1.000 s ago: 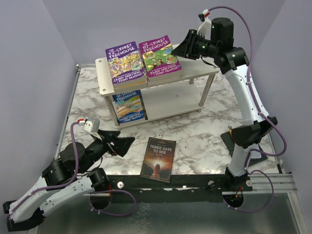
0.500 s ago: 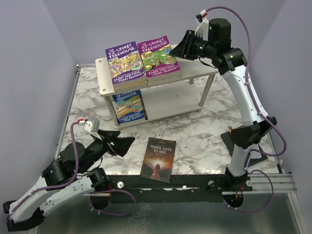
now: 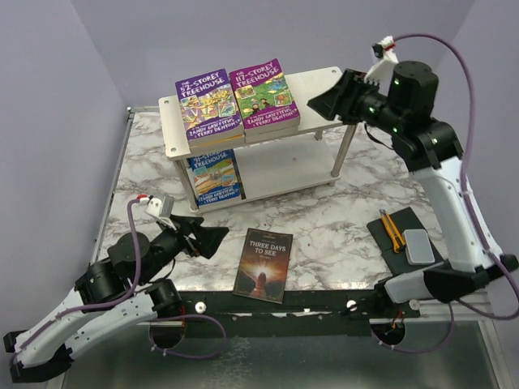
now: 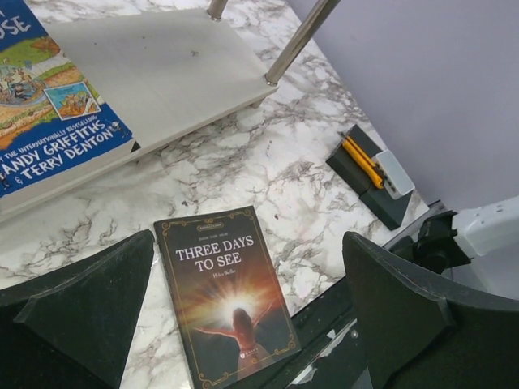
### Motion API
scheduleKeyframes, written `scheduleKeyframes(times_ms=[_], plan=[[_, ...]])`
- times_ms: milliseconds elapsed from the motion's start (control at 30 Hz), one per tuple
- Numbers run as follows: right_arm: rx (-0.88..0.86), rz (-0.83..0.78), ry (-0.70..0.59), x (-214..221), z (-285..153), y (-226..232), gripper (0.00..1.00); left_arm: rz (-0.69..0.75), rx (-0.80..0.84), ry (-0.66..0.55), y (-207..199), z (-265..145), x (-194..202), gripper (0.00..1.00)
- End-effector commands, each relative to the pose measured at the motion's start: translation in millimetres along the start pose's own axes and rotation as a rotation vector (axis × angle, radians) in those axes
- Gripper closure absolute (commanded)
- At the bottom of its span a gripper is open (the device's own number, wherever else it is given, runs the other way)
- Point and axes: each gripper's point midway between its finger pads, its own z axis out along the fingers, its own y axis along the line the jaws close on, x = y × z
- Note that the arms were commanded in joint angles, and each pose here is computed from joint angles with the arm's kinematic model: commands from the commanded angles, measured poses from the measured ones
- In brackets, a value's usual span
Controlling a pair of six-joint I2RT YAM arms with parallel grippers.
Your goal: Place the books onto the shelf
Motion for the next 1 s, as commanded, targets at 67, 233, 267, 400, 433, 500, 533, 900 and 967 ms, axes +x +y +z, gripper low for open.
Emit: scheduleKeyframes(times_ms=[67,233,267,400,433,500,533,900,967], plan=[[0.030,-0.028,-0.079,17,-65,-1,0.34,0.022,0.000,0.139,-9,22,25,0.01],[0.014,0.024,0.031,85,-91,-15,0.32,-0.016,-0.049,0.247,-7,40,53,0.01],[0.020,0.045,0.079,109,-91,-24,0.32,-0.024,-0.061,0.270,-6,43,60,0.01],[-0.015,0.104,0.222,177,-100,-38,0.31,-0.064,-0.122,0.332,4,54,85,0.01],[-0.008,0.122,0.256,193,-100,-44,0.31,-0.075,-0.141,0.341,8,56,91,0.01],[0.000,0.165,0.313,227,-99,-58,0.31,-0.108,-0.189,0.356,17,59,103,0.01],[0.010,0.189,0.341,243,-98,-65,0.31,-0.124,-0.212,0.363,21,61,110,0.01],[0.068,0.330,0.542,373,-94,-88,0.32,-0.279,-0.357,0.488,63,63,199,0.01],[0.070,0.340,0.564,386,-91,-86,0.32,-0.287,-0.347,0.505,64,64,208,0.01]])
